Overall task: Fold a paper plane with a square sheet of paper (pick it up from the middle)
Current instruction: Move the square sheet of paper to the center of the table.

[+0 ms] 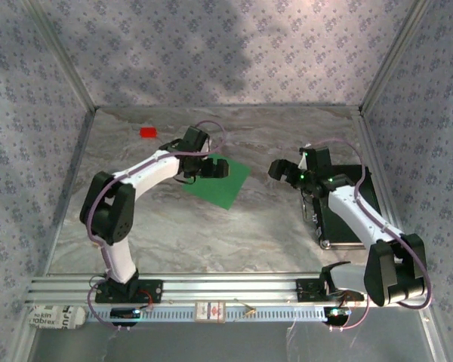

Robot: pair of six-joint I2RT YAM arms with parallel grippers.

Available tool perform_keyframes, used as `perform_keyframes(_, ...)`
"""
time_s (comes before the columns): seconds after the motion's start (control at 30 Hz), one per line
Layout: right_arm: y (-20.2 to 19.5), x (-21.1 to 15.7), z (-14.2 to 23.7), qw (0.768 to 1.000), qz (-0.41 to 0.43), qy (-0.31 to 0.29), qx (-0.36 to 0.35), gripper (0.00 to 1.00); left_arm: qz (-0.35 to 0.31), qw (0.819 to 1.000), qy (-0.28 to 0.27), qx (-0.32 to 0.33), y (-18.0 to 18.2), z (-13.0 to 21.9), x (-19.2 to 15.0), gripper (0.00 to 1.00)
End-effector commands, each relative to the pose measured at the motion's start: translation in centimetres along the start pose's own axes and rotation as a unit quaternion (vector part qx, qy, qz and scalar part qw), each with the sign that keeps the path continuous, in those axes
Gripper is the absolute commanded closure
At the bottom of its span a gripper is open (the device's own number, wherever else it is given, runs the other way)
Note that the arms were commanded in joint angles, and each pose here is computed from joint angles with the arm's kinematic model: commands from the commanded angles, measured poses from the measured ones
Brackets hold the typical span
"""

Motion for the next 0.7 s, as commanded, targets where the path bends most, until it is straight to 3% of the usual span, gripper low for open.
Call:
perform_keyframes(0.0, -0.3, -0.5, -0.4, 1.000, -0.013, 0.003, 0.006, 0.01, -0.006, 1.000, 0.021, 0.003, 0.1, -0.7, 0.3, 0.00)
perform_keyframes(0.23, -0.5, -0.7, -1.0, 0.999, -0.030, 0.004, 0.011, 0.01, -0.010, 0.995, 0.094, -0.013, -1.4, -4.0, -0.7, 0.10)
perform_keyframes(0.67, -0.4, -1.7, -1.1, 0.999, -0.032, 0.022, 0.012, 0.01, 0.092, 0.983, 0.130, 0.086, 2.5, -5.6, -5.0, 0.14)
Point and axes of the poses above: each hand's point on the last joint's axis, 136 mm out from that joint toward the fingers, its own z axis back along the fingers, its own y axis along the line the jaws close on, x = y × z, the point moved 1 cm from there along z, back along the fingers, and after that the axes turned 2 degrees about -z, right-handed, at the moved point
